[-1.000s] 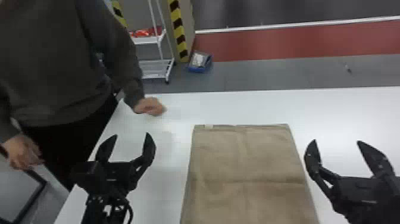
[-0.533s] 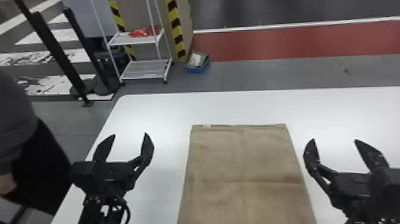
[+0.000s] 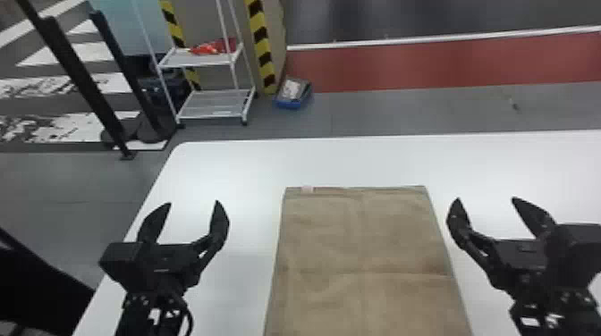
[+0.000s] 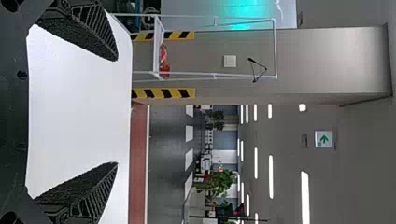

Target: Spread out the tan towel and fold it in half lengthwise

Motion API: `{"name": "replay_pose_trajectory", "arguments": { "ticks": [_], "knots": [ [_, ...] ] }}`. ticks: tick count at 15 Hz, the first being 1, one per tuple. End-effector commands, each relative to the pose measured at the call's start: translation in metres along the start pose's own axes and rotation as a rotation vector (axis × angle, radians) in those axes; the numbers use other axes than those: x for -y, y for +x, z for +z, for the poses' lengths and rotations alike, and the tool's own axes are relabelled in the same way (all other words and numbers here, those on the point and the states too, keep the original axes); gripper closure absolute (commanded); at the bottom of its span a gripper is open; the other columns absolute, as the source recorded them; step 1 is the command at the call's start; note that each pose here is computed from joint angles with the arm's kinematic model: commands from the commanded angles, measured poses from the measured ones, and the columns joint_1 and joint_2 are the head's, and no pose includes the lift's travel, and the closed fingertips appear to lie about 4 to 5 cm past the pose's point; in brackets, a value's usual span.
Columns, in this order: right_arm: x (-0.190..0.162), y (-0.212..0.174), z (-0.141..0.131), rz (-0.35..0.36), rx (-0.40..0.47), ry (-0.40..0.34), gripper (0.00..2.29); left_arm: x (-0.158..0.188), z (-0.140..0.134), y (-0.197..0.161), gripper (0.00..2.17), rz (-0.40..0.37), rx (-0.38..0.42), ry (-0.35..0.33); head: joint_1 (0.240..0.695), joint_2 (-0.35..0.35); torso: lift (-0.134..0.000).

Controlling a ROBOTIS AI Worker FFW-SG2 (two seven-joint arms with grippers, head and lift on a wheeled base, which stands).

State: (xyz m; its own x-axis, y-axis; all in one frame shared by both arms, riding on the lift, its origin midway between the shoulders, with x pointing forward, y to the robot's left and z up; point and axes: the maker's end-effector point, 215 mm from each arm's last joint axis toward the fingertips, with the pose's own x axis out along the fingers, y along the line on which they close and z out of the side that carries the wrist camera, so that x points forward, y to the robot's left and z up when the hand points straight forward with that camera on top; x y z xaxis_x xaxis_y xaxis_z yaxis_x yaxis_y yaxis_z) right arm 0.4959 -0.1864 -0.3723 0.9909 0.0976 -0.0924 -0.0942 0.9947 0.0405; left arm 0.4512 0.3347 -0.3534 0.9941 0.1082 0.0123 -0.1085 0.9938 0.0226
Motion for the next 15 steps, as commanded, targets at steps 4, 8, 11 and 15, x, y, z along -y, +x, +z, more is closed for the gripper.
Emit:
{"name": "replay_pose_trajectory", "arguments": {
  "ticks": [4, 8, 11, 15],
  "knots": [
    [0.015, 0.054, -0.012, 0.062, -0.056, 0.101, 0.13, 0.000, 0.001, 0.000, 0.08, -0.002, 0.002, 0.002, 0.695, 0.168, -0.125],
    [0.008, 0.080, -0.035, 0.107, -0.168, 0.118, 0.17, -0.001, -0.005, 0.000, 0.08, -0.002, -0.010, 0.003, 0.695, 0.156, -0.125],
    [-0.009, 0.094, -0.048, 0.169, -0.226, 0.123, 0.29, -0.001, -0.005, 0.001, 0.08, -0.003, -0.008, 0.002, 0.695, 0.166, -0.125],
    [-0.033, 0.096, -0.064, 0.233, -0.279, 0.088, 0.50, -0.001, -0.007, 0.002, 0.08, -0.002, -0.011, 0.002, 0.695, 0.189, -0.125]
  ]
}}
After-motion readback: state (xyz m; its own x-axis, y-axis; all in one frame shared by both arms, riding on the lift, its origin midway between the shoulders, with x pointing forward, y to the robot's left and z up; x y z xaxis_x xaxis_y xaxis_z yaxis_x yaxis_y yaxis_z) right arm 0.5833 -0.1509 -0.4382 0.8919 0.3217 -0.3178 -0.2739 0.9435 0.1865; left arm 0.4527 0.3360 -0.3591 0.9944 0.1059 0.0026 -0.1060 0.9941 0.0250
